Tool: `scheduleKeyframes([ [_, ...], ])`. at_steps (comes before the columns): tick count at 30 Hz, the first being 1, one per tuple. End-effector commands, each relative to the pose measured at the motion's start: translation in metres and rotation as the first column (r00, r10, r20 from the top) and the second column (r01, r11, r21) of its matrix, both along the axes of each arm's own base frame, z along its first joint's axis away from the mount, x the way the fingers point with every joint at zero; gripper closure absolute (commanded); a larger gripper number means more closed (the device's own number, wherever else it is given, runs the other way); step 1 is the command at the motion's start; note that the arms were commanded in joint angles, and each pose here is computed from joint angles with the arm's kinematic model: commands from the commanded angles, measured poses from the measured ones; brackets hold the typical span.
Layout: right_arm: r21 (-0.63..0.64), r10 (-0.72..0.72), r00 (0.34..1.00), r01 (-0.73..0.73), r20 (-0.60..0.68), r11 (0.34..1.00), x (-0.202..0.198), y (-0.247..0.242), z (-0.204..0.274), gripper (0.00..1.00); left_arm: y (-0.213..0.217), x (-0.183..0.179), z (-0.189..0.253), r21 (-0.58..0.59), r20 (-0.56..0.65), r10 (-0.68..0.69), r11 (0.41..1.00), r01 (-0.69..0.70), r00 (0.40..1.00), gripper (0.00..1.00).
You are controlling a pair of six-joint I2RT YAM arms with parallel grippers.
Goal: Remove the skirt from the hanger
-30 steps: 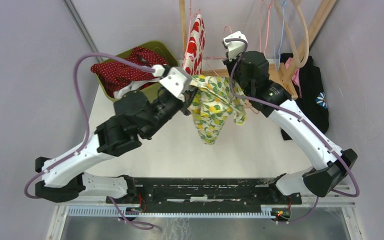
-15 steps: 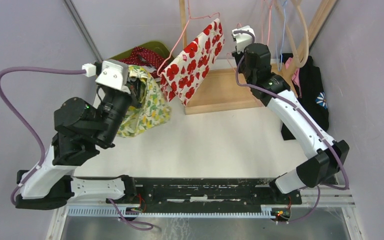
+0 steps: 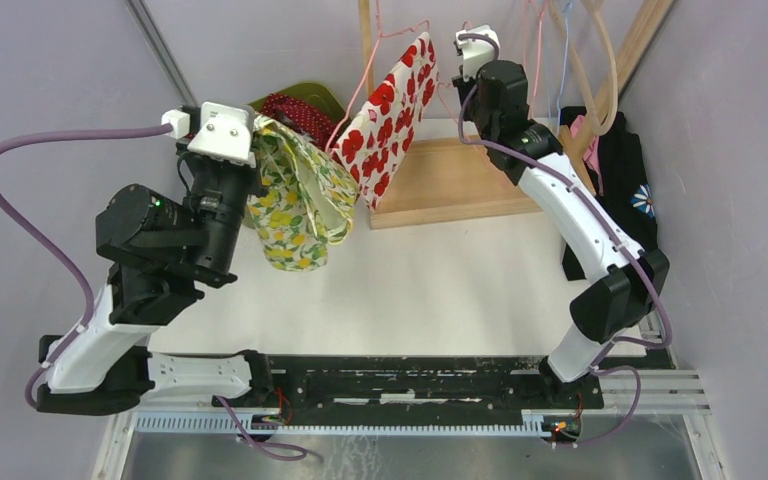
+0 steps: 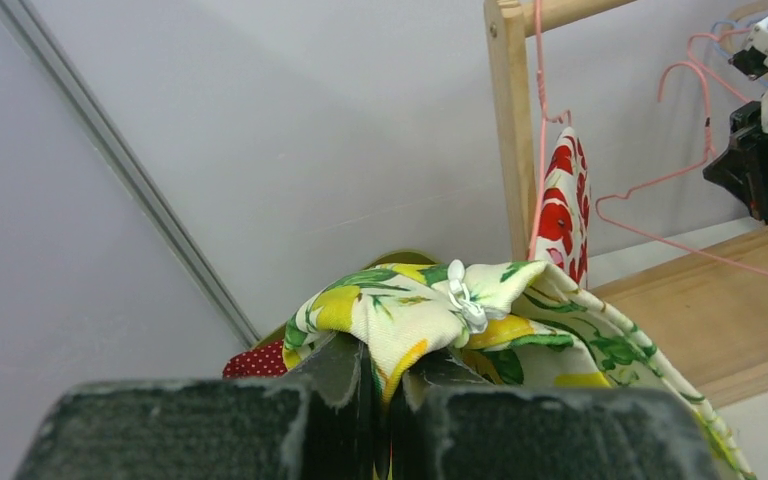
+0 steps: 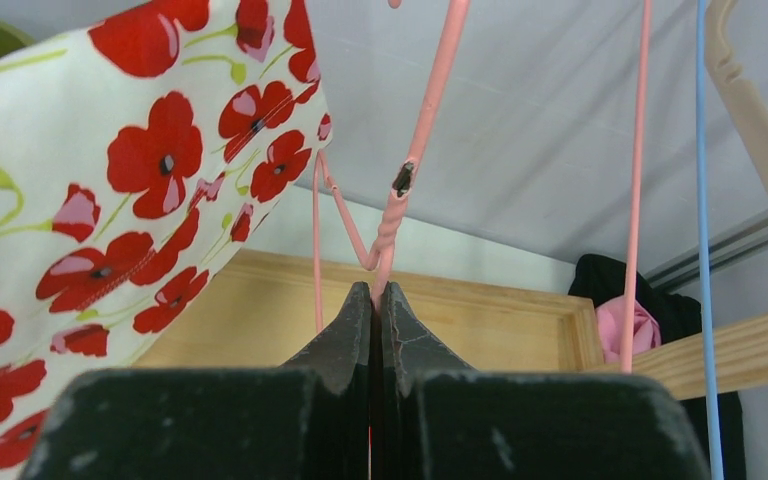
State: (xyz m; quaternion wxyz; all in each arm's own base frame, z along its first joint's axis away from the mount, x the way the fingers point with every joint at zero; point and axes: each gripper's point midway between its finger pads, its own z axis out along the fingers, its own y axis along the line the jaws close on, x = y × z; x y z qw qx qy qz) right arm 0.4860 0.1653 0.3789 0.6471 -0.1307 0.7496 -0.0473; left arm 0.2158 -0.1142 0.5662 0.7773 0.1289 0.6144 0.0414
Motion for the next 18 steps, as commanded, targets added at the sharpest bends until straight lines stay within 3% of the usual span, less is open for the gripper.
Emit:
scheduleKeyframes([
  [1, 0.098, -0.010, 0.993, -0.001, 0.116, 0.995, 0.014, -0.001, 0.046, 0.99, 0.026, -0.007, 0.017, -0.058, 0.008, 0.033, 0.998, -0.033, 0.999, 0.97],
  [10, 0.120, -0.016, 0.993, 0.002, 0.113, 0.993, 0.025, -0.001, 0.045, 0.99, -0.006, -0.010, 0.089, -0.039, 0.071, -0.117, 0.992, 0.120, 0.991, 0.97],
  [18, 0.127, -0.022, 0.993, 0.007, 0.118, 0.992, 0.027, -0.006, 0.048, 0.99, 0.030, -0.011, 0.086, -0.009, 0.067, 0.006, 1.000, -0.005, 0.998, 0.97],
])
